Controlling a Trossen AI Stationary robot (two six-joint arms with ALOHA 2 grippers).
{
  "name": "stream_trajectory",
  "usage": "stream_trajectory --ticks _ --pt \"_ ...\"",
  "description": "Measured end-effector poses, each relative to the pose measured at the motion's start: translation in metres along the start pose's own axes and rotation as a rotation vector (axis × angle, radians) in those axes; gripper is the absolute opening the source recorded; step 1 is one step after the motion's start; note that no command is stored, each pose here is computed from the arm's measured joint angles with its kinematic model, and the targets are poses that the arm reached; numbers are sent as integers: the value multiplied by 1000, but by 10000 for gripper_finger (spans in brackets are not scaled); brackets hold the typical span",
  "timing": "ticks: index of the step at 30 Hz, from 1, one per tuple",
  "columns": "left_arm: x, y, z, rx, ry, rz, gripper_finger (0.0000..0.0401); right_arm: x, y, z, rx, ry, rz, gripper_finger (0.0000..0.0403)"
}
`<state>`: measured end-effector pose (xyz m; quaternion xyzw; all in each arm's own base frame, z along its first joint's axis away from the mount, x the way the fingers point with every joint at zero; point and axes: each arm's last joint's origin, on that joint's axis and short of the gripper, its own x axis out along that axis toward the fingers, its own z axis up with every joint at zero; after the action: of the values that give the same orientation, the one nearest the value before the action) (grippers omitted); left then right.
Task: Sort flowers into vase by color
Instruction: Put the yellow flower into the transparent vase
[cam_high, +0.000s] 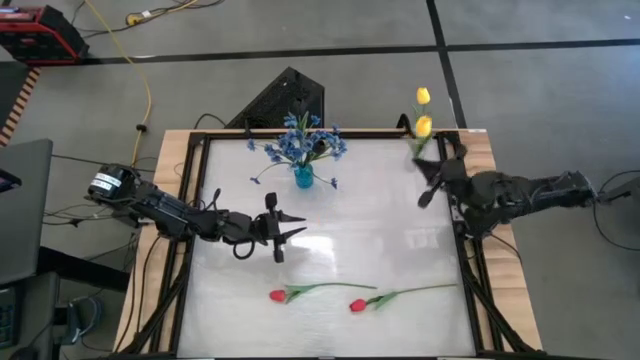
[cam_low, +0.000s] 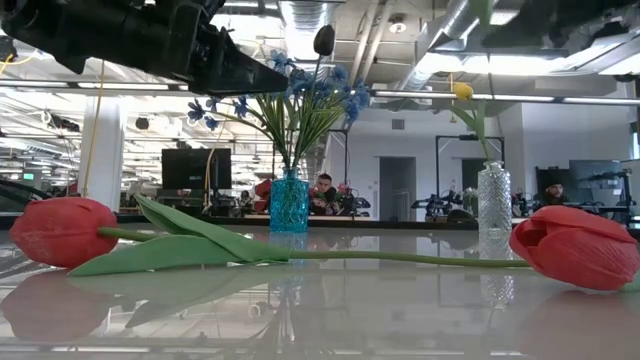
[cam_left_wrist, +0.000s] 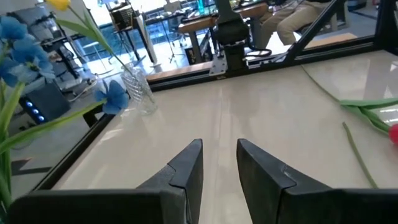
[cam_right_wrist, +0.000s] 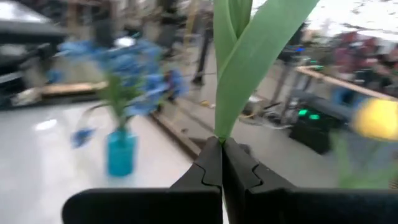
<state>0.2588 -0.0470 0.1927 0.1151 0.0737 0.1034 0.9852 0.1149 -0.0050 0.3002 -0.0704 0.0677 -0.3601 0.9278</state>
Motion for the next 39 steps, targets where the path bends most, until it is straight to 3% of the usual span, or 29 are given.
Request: stream_trajectory --ticks 6,13,19,39 --pt "0 0 -1 1 14 -3 87 -5 -28 -13 48 -57 -115 20" --pt "0 1 -1 0 13 -2 87 2 -38 -33 90 -180 -178 20" --pt "1 1 -1 -10 9 -21 87 11 -46 -45 94 -196 -221 20" --pt "1 1 -1 -4 9 -21 87 23 -62 -58 174 -189 -219 20"
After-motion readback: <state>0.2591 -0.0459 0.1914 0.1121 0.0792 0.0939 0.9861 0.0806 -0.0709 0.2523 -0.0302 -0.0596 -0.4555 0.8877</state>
